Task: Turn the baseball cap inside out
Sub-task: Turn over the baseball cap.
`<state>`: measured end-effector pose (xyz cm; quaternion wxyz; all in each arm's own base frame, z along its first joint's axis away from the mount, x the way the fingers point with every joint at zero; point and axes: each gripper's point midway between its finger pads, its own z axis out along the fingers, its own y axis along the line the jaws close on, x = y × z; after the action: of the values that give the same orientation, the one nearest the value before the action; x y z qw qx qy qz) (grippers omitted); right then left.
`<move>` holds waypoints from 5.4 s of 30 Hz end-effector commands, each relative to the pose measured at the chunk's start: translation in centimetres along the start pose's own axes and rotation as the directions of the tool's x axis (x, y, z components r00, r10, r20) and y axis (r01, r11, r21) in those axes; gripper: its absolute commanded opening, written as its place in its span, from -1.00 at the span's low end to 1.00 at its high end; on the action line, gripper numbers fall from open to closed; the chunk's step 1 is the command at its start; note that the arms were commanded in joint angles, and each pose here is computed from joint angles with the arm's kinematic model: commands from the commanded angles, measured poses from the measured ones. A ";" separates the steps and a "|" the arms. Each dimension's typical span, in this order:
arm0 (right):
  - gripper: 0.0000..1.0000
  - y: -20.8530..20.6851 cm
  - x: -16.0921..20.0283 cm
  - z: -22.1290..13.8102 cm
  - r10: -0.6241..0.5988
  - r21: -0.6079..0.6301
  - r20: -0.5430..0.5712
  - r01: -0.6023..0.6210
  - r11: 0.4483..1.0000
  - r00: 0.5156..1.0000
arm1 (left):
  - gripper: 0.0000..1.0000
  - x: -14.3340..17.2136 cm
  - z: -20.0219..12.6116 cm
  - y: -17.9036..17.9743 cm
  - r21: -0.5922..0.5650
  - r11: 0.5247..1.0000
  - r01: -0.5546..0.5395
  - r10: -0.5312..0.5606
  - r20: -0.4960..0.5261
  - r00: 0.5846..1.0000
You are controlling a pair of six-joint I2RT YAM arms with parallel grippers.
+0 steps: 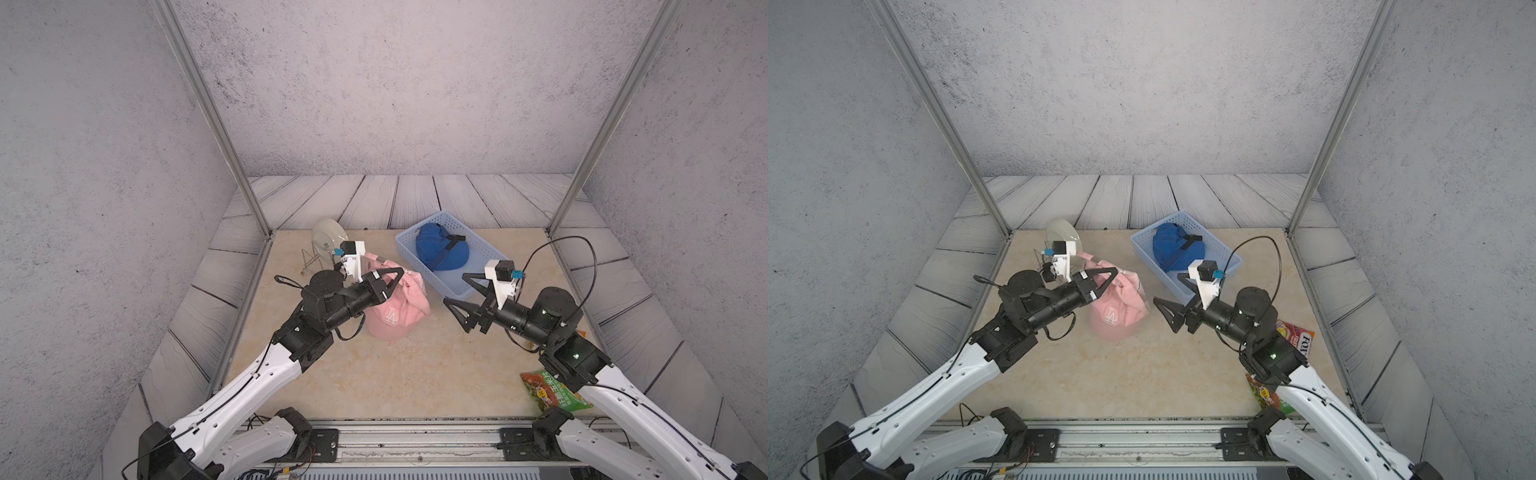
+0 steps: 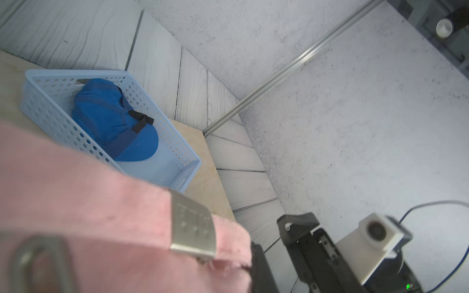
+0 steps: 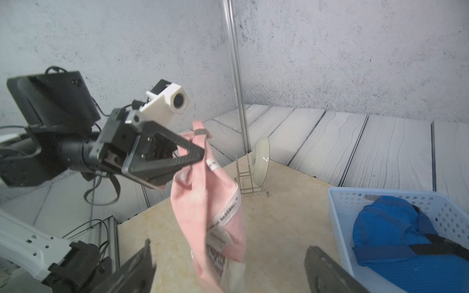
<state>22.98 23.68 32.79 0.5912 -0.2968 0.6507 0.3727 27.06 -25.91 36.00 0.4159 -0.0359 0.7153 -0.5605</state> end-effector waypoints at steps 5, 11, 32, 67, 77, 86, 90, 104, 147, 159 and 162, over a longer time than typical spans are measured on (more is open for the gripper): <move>0.95 -0.2 -0.2 1.5 -0.247 0.032 0.151 0.245 0.969 0.957 | -1.00 -3.7 -0.3 -4.2 0.093 0.993 0.075 -0.085 0.109 0.990; 0.95 -0.2 -0.3 2.7 -0.317 0.042 0.187 0.315 0.948 0.930 | -1.00 -4.0 0.0 -4.7 0.123 0.986 0.113 -0.127 0.111 0.986; -0.36 1.3 2.9 7.2 -0.258 -0.147 0.020 0.258 0.955 0.966 | -1.00 -4.4 -0.8 -5.0 0.131 0.984 0.118 -0.136 0.135 0.982; -0.49 9.0 1.5 -0.3 0.017 -0.496 -0.393 -0.227 0.838 0.919 | -1.00 -4.0 0.9 3.8 0.059 0.996 -0.072 0.084 -0.241 0.967; 0.97 -1.0 0.7 1.1 -0.070 0.060 -0.127 0.078 0.995 0.990 | -1.00 -2.4 -1.4 5.5 -0.157 0.974 0.164 -0.186 -0.139 0.973; 0.99 0.1 -1.7 4.1 -0.193 0.154 -0.055 0.200 0.968 0.980 | -1.00 -1.3 -1.1 6.7 -0.262 0.926 0.272 -0.297 -0.058 0.953; 0.99 2.3 -1.3 6.1 -0.240 0.128 -0.076 0.248 0.960 0.968 | -1.00 -0.8 -0.6 6.0 -0.248 0.927 0.280 -0.305 -0.068 0.950; 0.99 3.0 2.9 11.6 -0.400 0.120 -0.320 0.455 0.882 0.859 | -1.00 1.1 -0.2 4.0 -0.229 0.932 0.280 -0.315 -0.138 0.939; -1.00 4.5 -1.1 7.1 0.394 -0.130 -0.309 -0.448 0.884 0.866 | 0.32 6.8 -3.4 3.8 0.109 0.769 -0.630 0.622 -0.350 0.700; -1.00 6.0 -2.2 6.4 0.413 -0.222 -0.325 -0.493 0.841 0.851 | 0.02 7.3 -0.7 4.2 0.155 0.766 -0.624 0.633 -0.351 0.690; -1.00 5.6 -2.3 6.2 0.422 -0.220 -0.329 -0.503 0.836 0.845 | -0.57 7.2 -0.9 4.2 0.145 0.767 -0.625 0.630 -0.348 0.694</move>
<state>23.05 32.50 32.88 0.3201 -0.2502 0.7445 0.5297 23.83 -27.10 27.27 0.4210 0.3124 0.7633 -0.3775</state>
